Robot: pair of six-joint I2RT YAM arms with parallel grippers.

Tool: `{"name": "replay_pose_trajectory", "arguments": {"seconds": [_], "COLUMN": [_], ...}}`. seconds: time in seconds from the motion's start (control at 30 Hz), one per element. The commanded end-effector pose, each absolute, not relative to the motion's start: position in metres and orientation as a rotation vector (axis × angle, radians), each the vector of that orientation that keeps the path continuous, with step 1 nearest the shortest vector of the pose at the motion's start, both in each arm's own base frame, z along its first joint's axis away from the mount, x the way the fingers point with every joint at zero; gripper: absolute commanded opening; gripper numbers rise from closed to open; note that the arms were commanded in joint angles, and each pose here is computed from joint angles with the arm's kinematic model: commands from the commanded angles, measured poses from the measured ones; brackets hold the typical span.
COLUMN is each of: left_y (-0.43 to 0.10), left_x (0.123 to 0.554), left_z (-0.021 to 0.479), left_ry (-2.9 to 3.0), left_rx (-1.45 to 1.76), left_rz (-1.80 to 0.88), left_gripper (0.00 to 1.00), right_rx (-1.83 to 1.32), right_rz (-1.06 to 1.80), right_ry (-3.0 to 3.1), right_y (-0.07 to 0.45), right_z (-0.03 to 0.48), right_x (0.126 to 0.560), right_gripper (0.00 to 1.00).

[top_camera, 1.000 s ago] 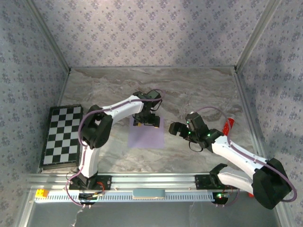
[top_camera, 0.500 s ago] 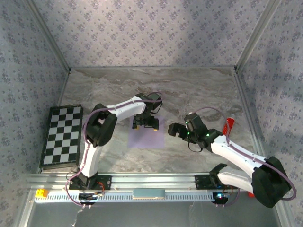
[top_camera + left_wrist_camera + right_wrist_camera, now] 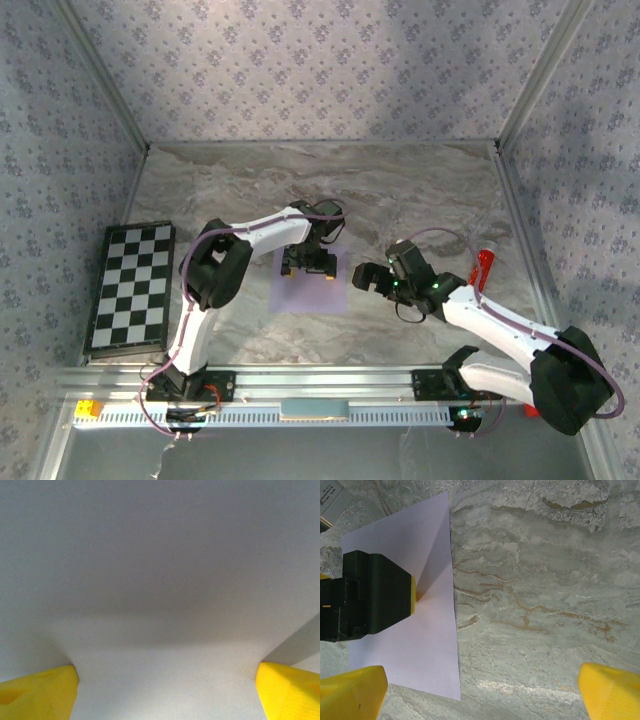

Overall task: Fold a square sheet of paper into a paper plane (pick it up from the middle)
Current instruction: Fold the paper at the center of the table.

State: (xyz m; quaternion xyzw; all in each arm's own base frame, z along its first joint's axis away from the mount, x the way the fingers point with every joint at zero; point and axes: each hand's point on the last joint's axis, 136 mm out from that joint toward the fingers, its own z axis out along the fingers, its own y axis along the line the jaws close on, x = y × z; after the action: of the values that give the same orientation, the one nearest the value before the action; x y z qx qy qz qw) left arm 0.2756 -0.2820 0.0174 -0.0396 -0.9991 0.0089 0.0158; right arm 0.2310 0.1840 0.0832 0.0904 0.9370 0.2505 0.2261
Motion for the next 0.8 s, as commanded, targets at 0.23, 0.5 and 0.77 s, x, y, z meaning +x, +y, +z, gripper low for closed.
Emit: {"name": "replay_pose_trajectory", "arguments": {"seconds": [0.23,0.5,0.77], "left_y": [-0.269,-0.270,-0.276], "left_x": [0.258,0.258,0.265], "left_z": [-0.019,-0.016,0.000], "left_ry": [-3.051,-3.058,-3.108], "left_rx": [-0.103,-0.117,-0.131], "left_rz": [-0.098,-0.103,-0.055], "left_gripper": [0.89,0.86,0.77], "right_rx": [0.284,0.290,0.302], "right_rz": [0.669,0.666,0.669], "right_ry": [2.586,2.582,2.572], "right_y": [0.180,0.179,0.178], "right_z": [0.081,0.081,0.083], "right_x": [0.230,0.230,0.230], "right_gripper": [1.00,1.00,1.00]}}
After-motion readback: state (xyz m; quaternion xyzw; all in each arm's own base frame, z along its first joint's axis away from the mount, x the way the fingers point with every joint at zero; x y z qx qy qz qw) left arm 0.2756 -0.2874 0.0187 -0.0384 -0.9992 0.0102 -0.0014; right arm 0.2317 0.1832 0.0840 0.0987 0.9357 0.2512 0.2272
